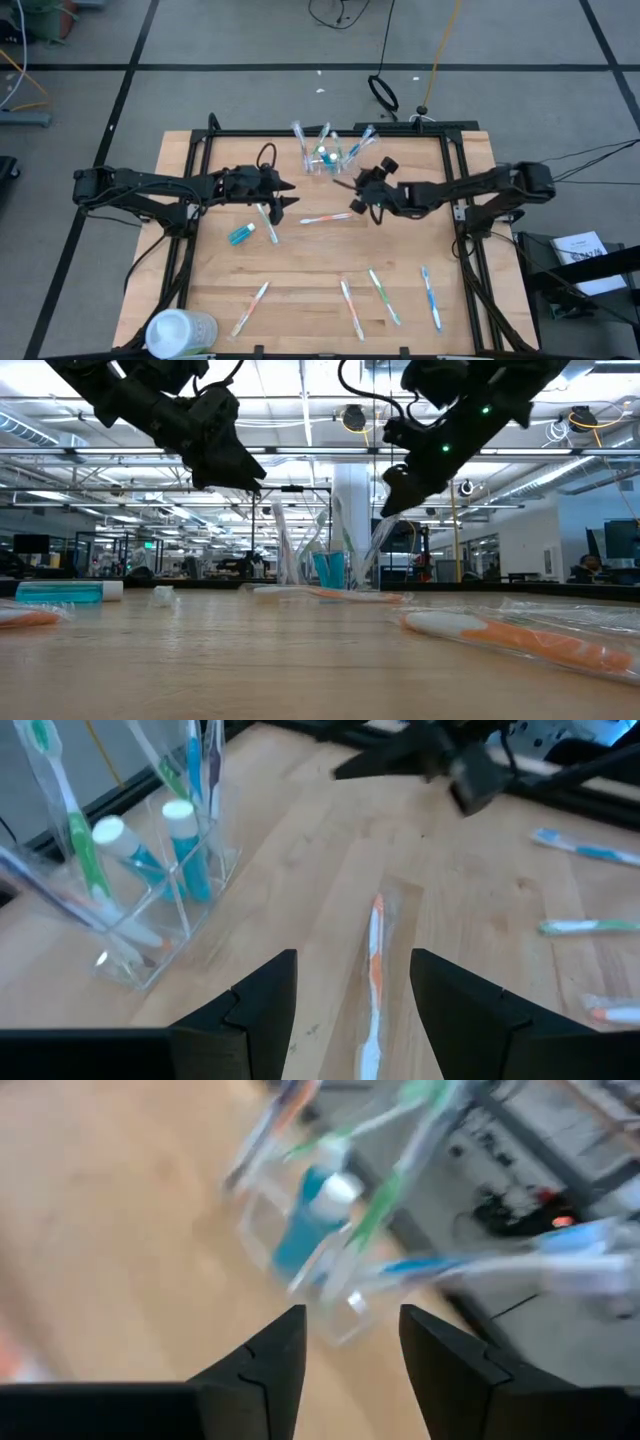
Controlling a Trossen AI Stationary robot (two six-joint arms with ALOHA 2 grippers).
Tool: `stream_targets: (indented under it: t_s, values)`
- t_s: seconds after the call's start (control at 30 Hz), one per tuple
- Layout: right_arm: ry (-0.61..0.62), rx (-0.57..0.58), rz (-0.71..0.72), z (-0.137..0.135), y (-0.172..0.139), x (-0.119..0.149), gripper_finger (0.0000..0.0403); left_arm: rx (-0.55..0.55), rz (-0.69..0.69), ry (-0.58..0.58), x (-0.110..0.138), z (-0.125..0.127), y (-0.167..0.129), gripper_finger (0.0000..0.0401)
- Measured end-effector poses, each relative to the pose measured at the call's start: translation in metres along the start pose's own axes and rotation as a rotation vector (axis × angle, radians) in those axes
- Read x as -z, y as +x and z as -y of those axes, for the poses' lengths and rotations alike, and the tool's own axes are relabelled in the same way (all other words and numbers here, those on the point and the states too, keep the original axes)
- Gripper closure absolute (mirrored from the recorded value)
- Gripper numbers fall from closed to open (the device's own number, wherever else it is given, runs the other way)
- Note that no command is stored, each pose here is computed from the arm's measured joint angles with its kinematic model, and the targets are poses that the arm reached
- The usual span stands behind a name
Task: Pick & Place toothbrushing station
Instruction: Put the green toothbrush into the transparent organizer
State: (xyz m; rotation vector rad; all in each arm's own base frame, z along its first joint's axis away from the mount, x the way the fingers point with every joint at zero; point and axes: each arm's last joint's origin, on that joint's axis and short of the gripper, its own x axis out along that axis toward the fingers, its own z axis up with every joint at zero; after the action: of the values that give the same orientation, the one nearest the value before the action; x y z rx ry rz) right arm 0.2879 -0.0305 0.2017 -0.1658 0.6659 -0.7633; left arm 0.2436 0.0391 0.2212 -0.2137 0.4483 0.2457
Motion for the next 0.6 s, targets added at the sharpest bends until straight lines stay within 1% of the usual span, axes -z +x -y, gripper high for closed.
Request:
stream_targets:
  t_s: [0.1,0.27,0.3,0.37,0.43,0.5,0.6]
  values:
    - [-0.041,-0.068,-0.044,-0.002,-0.007,0.005,0.0252,-0.008,-0.041,-0.016,0.004,-0.001,0.000,0.0199]
    - [-0.020,-0.155,-0.052,-0.007,-0.009,0.005,0.0254,-0.023,-0.095,-0.090,0.009,-0.002,0.000,0.0199]
    - [0.006,-0.182,-0.061,-0.008,-0.009,0.007,0.0254,-0.025,-0.104,-0.100,0.010,-0.002,-0.001,0.0199]
    - [0.069,-0.253,-0.106,-0.011,-0.009,0.017,0.0257,-0.029,-0.128,-0.111,0.013,-0.002,-0.001,0.0199]
    - [0.098,-0.323,-0.161,-0.015,-0.009,0.030,0.0259,-0.031,-0.153,-0.110,0.015,-0.001,-0.001,0.0199]
    - [0.090,-0.377,-0.205,-0.017,-0.010,0.043,0.0261,-0.030,-0.177,-0.106,0.018,0.001,-0.002,0.0199]
    - [0.032,-0.413,-0.241,-0.018,-0.009,0.063,0.0262,-0.028,-0.214,-0.122,0.022,0.004,-0.003,0.0199]
